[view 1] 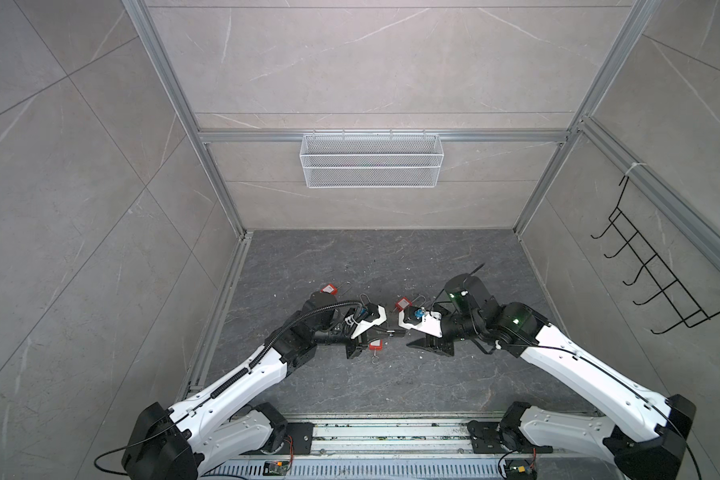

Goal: Lock with the key

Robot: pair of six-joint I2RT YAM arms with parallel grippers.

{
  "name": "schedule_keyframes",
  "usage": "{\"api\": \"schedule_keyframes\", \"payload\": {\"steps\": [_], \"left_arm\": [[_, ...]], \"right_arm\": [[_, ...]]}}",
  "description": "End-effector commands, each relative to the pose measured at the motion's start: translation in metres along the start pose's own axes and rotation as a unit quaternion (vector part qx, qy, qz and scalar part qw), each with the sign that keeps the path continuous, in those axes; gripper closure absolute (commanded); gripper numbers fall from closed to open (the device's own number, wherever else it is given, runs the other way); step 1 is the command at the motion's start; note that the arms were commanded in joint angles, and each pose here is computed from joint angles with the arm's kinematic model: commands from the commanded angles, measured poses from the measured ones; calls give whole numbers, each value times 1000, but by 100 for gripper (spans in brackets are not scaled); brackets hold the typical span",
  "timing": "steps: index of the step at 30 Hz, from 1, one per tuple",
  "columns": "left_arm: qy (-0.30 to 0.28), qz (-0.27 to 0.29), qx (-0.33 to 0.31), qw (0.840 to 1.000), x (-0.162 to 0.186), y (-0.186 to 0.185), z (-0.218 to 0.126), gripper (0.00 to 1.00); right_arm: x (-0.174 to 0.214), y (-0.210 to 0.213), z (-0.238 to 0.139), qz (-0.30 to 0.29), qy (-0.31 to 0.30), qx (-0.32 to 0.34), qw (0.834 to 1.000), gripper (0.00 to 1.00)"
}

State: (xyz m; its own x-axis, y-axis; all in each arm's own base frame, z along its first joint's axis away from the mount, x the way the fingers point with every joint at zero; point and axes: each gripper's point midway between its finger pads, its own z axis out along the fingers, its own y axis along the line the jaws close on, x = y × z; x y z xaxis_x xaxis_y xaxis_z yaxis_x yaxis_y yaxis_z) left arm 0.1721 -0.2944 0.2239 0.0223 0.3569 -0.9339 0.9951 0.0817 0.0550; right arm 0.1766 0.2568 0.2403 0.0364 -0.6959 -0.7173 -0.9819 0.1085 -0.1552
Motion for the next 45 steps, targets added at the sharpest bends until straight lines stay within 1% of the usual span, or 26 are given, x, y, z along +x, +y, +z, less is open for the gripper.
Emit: {"api": "schedule_keyframes", "payload": {"steps": [1,4,9,18,23,31,36,41,45], "left_arm": [[-18,35,15,999,-19,-6,-7,100],[-18,35,23,999,-20,-7,-7,100],[-17,35,27,999,-20,-9,-7,100],[-15,36,26,999,-19,-9,-7,100],[-14,37,29,999,-19,-9,-6,100],[-16,39,28,999,-19,-9,-6,100],[-16,38,28,999,-19,-9,-7,100],[-2,40,30,999,-15,-10,-7,100],[17,36,31,999,-10,-8,-8,100]], "right_arm": [[19,6,-6,21,45,-3,999,56],[16,3,-6,14,41,2,999,63],[10,-3,3,13,45,-7,999,71],[5,1,16,24,36,-45,998,76],[9,3,21,28,43,-56,997,81],[14,2,28,25,54,-63,996,87],[17,3,28,19,58,-63,996,99],[30,3,24,17,76,-56,995,100],[42,1,19,36,76,-52,995,100]]}}
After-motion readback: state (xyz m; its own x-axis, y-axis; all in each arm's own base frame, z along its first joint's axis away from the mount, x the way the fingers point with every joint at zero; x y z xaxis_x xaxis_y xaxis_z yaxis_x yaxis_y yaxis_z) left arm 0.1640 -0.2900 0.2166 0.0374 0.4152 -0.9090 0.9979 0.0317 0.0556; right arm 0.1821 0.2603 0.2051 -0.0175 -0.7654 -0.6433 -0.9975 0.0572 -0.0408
